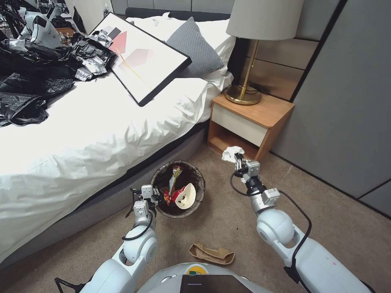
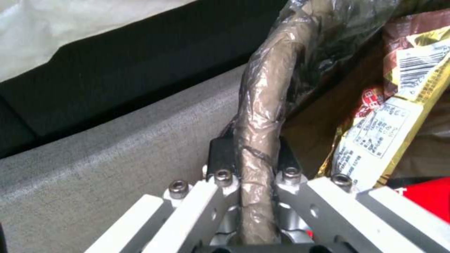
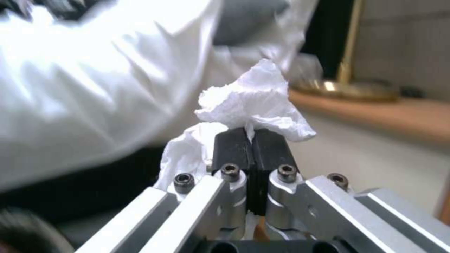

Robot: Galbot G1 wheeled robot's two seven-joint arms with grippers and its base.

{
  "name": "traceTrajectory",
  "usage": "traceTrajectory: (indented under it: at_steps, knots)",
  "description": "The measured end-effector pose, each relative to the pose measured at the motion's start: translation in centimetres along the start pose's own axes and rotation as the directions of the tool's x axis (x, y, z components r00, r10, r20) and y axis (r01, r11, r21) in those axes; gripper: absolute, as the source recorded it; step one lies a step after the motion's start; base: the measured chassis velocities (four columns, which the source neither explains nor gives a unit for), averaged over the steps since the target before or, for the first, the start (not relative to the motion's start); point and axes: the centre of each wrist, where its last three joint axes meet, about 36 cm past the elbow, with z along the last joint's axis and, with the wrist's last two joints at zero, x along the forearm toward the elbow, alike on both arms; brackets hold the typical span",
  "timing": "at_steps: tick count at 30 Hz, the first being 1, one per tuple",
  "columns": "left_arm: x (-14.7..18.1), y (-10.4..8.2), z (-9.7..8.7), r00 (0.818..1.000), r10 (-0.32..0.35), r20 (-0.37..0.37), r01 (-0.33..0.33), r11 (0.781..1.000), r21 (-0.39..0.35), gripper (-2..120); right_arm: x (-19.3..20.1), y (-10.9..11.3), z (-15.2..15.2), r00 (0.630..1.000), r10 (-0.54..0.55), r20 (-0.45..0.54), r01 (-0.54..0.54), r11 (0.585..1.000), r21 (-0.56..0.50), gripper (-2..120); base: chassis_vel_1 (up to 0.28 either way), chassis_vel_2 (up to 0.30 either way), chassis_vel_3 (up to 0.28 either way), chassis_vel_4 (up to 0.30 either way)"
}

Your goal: Pick up the trash bin, then pick up the garbage from the floor and place it into the trash bin.

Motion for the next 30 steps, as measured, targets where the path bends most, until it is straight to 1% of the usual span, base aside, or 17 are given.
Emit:
traceTrajectory:
  at_steps: [2,3,6,7,9,10,12,14,15,16,18,19,21,22,24,27,30]
  knots:
    - [-0.1,0.0,0.1,1.000,0.001,-0.003,-0.001,1.000,-0.005,2,-0.4,0.6,-2.1,0.996,-0.067,0.052,0.069,0.997,-0.031,0,0.000,0.000,0.000,0.000]
    - [-0.1,0.0,0.1,1.000,0.001,-0.003,-0.001,1.000,-0.005,2,-0.4,0.6,-2.1,0.996,-0.067,0.052,0.069,0.997,-0.031,0,0.000,0.000,0.000,0.000]
    - [-0.2,-0.1,0.1,1.000,0.004,-0.004,-0.004,1.000,-0.008,2,-0.7,1.7,-3.9,0.982,-0.162,0.101,0.168,0.984,-0.057,0,0.000,0.000,0.000,0.000]
    - [-0.2,-0.1,0.1,1.000,0.004,-0.004,-0.004,1.000,-0.008,2,-0.7,1.7,-3.9,0.982,-0.162,0.101,0.168,0.984,-0.057,0,0.000,0.000,0.000,0.000]
    - [-0.3,-0.1,0.0,1.000,0.007,-0.003,-0.007,1.000,-0.009,2,-1.2,2.3,-4.6,0.966,-0.229,0.122,0.238,0.969,-0.063,0,0.000,0.000,0.000,0.000]
    - [-0.3,-0.1,0.0,1.000,0.007,-0.003,-0.007,1.000,-0.009,2,-1.2,2.3,-4.6,0.966,-0.229,0.122,0.238,0.969,-0.063,0,0.000,0.000,0.000,0.000]
    - [-0.4,-0.3,0.0,1.000,0.010,-0.003,-0.010,1.000,-0.011,2,-1.8,2.6,-4.9,0.949,-0.285,0.137,0.295,0.954,-0.059,0,0.000,0.000,0.000,0.000]
    - [-0.4,-0.3,0.0,1.000,0.011,-0.003,-0.011,1.000,-0.011,2,-1.9,2.8,-4.9,0.944,-0.301,0.136,0.311,0.949,-0.059,0,0.000,0.000,0.000,0.000]
    - [-0.5,-0.3,0.0,1.000,0.011,-0.003,-0.011,1.000,-0.013,2,-2.1,3.4,-4.7,0.930,-0.344,0.129,0.354,0.933,-0.065,0,0.000,0.000,0.000,0.000]
    - [-0.5,-0.3,0.0,1.000,0.011,-0.003,-0.011,1.000,-0.013,2,-2.1,3.4,-4.7,0.930,-0.344,0.129,0.354,0.933,-0.065,0,0.000,0.000,0.000,0.000]
    - [-0.7,-0.5,0.0,1.000,0.012,-0.002,-0.012,1.000,-0.012,2,-2.0,4.4,-4.0,0.911,-0.398,0.106,0.406,0.911,-0.075,0,0.000,0.000,0.000,0.000]
    - [-0.7,-0.5,0.0,1.000,0.012,-0.002,-0.012,1.000,-0.012,2,-2.0,4.4,-4.0,0.911,-0.398,0.106,0.406,0.911,-0.075,0,0.000,0.000,0.000,0.000]
    - [-0.7,-0.6,0.0,1.000,0.015,-0.002,-0.015,1.000,-0.010,2,-1.7,5.2,-3.2,0.897,-0.434,0.079,0.440,0.894,-0.087,0,0.000,0.000,0.000,0.000]
    - [-0.7,-0.6,0.0,1.000,0.015,-0.002,-0.015,1.000,-0.010,2,-1.7,5.2,-3.2,0.897,-0.434,0.079,0.440,0.894,-0.087,0,0.000,0.000,0.000,0.000]
    - [-0.8,-0.7,-0.1,1.000,0.015,-0.002,-0.015,1.000,-0.008,2,-1.2,6.0,-2.3,0.884,-0.465,0.052,0.468,0.878,-0.103,0,0.000,0.000,0.000,0.000]
    - [-0.8,-0.6,-0.1,1.000,0.013,-0.001,-0.013,1.000,-0.008,2,-0.8,6.7,-1.4,0.872,-0.489,0.027,0.489,0.865,-0.114,0,0.000,0.000,0.000,0.000]
    - [-0.9,-0.6,-0.1,1.000,0.012,-0.001,-0.012,1.000,-0.007,2,-0.6,6.9,-1.0,0.867,-0.498,0.017,0.496,0.861,-0.115,0,0.000,0.000,0.000,0.000]
